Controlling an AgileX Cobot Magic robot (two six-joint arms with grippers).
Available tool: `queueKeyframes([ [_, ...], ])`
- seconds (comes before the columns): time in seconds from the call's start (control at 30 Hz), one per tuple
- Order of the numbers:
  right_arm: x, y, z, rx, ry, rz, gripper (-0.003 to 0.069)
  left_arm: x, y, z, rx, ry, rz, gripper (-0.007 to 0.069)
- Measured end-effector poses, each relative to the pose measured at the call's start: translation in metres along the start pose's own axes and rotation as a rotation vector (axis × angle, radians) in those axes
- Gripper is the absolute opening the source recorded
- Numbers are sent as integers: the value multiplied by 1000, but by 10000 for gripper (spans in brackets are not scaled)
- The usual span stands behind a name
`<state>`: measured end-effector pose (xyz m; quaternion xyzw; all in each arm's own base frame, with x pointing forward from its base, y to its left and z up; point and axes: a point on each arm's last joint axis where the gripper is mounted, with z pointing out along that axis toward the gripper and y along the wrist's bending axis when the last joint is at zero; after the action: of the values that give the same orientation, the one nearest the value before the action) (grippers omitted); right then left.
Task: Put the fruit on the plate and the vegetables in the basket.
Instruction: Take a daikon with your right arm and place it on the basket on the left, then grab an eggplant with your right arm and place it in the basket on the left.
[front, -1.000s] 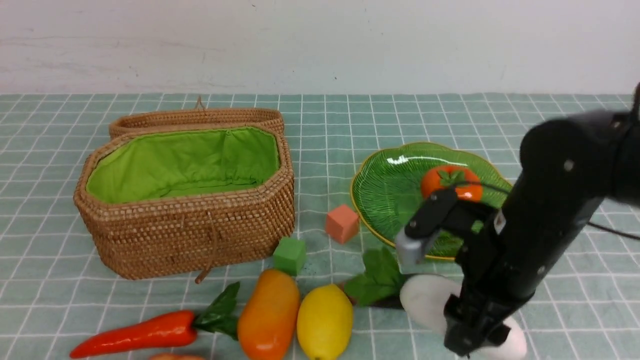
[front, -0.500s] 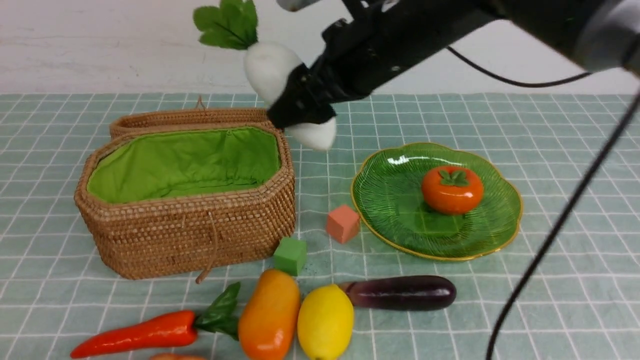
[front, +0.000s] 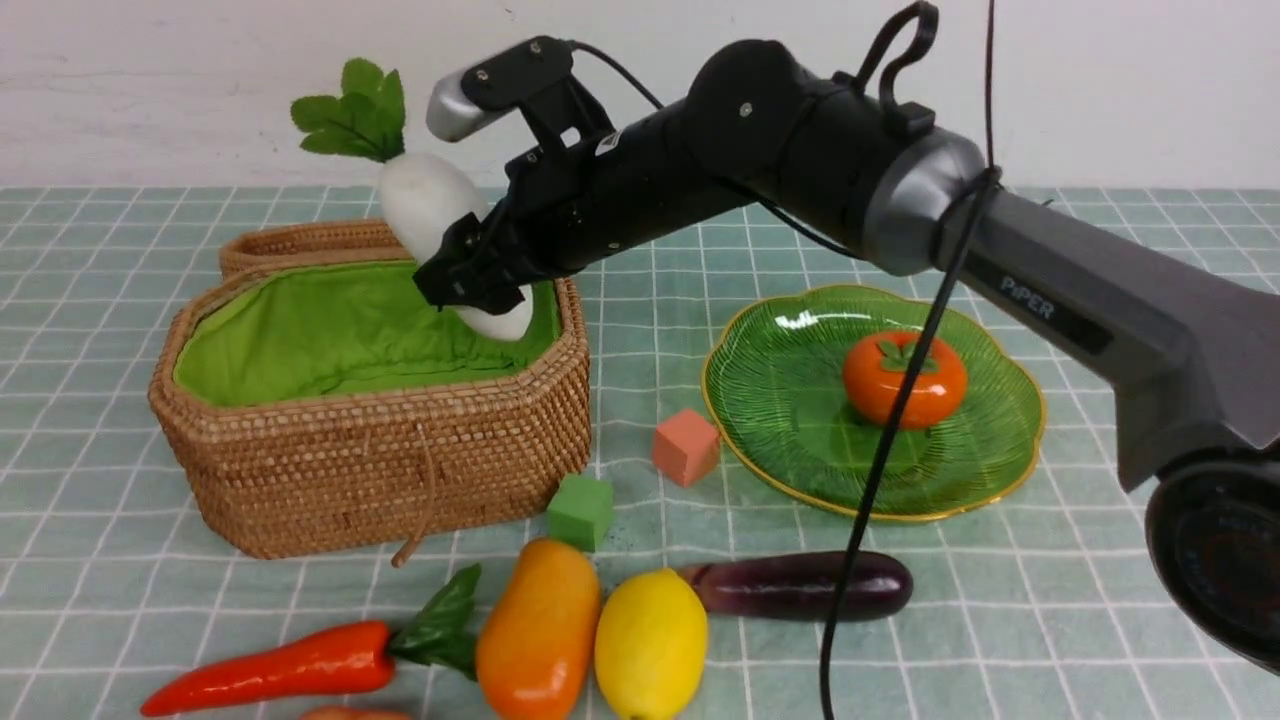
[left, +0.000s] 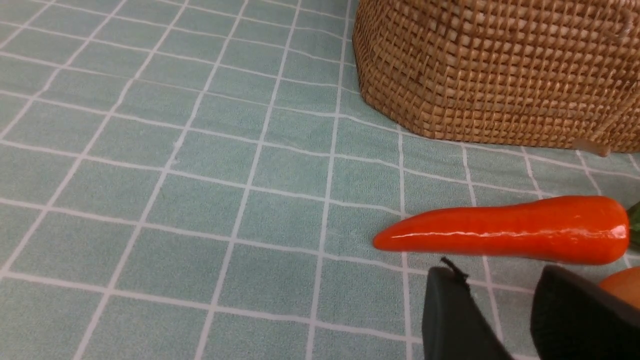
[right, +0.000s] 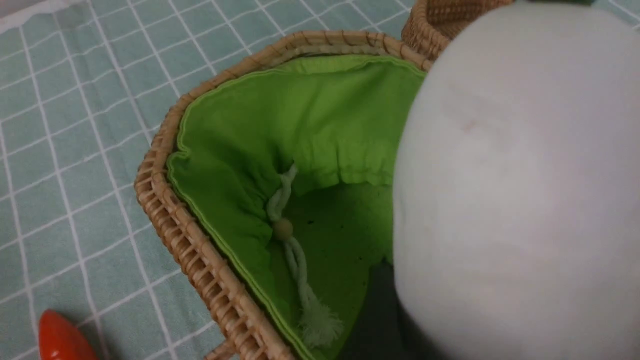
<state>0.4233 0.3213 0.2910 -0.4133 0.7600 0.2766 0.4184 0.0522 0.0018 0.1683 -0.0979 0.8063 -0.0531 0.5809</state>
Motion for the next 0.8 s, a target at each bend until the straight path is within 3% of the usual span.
queueKeyframes([
  [0.1,-1,1,-1,-9,5,-3,660,0,0,0,0,0,0,239],
  [0.2,-1,3,-3,-25,26,-13,677,0,0,0,0,0,0,239],
  [0.5,-21,24,-73,-32,266,-249,585,0,0,0,0,0,0,239],
  [0.63,-28,35,-110,-28,307,-266,561,0,0,0,0,0,0,239],
  [0.8,11,45,-139,-35,441,-287,558,0,0,0,0,0,0,239],
])
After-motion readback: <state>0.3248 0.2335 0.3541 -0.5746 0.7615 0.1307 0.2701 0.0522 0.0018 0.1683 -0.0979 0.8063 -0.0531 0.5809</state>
